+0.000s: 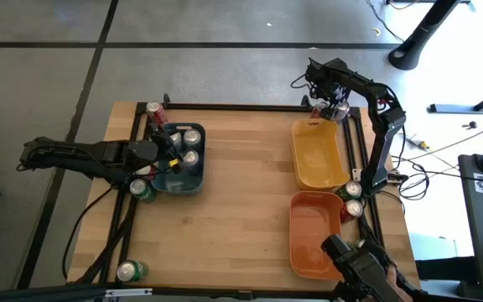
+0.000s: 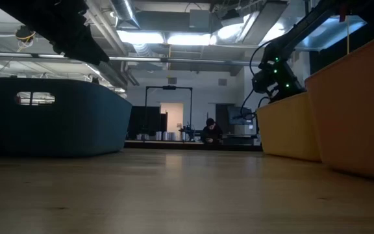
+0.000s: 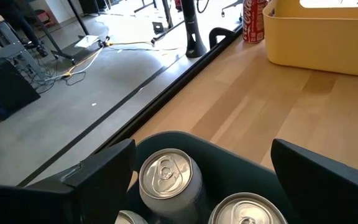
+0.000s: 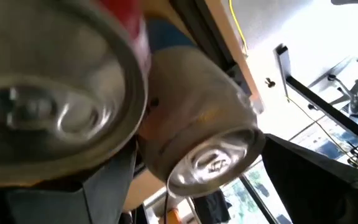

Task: Sort soda cans
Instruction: Put the blue-white soda can into the blue bin

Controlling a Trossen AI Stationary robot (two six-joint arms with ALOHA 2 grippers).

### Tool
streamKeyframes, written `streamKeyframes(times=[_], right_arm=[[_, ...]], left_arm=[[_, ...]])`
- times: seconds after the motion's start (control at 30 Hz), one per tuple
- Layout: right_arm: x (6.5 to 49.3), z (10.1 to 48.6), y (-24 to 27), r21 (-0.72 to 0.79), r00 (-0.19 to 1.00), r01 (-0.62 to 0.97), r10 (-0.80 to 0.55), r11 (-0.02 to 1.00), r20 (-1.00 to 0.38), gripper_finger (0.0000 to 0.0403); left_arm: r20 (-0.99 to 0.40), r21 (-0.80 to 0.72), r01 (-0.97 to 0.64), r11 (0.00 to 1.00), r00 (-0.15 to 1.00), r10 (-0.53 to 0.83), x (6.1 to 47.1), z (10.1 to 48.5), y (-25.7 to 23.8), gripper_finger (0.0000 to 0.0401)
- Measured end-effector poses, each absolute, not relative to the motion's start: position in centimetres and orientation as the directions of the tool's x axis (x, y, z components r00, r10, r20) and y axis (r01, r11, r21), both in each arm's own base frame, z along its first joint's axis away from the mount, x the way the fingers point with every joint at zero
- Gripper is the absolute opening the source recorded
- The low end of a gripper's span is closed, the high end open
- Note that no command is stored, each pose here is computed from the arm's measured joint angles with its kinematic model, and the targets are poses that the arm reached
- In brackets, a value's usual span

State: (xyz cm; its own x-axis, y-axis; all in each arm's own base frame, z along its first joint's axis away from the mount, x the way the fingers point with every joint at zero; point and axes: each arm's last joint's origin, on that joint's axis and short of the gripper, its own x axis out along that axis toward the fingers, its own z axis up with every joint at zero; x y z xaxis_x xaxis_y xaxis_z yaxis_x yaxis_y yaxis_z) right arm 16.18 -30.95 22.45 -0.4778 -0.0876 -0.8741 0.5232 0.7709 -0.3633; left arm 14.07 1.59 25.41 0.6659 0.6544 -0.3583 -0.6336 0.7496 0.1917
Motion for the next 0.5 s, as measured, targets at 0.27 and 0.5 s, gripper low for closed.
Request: streamKeyframes(times=[0.27,0.5], right_arm=[[16.12,21.50,-31.27,-0.365,-0.523,0.482,-0.072,0.796,-0.850,0.0342],[16.08,21.50,-31.18,-0.342,-0.523,0.461,-0.061,0.819,-0.850,0.0342]], left_arm=[[-0.387,0.193,-0.638,0.746,0.649,0.655,13.87,25.06,1.59,0.0363],[-0.385,0.192,-0.637,0.746,0.650,0.655,13.89,25.09,1.59,0.0363]])
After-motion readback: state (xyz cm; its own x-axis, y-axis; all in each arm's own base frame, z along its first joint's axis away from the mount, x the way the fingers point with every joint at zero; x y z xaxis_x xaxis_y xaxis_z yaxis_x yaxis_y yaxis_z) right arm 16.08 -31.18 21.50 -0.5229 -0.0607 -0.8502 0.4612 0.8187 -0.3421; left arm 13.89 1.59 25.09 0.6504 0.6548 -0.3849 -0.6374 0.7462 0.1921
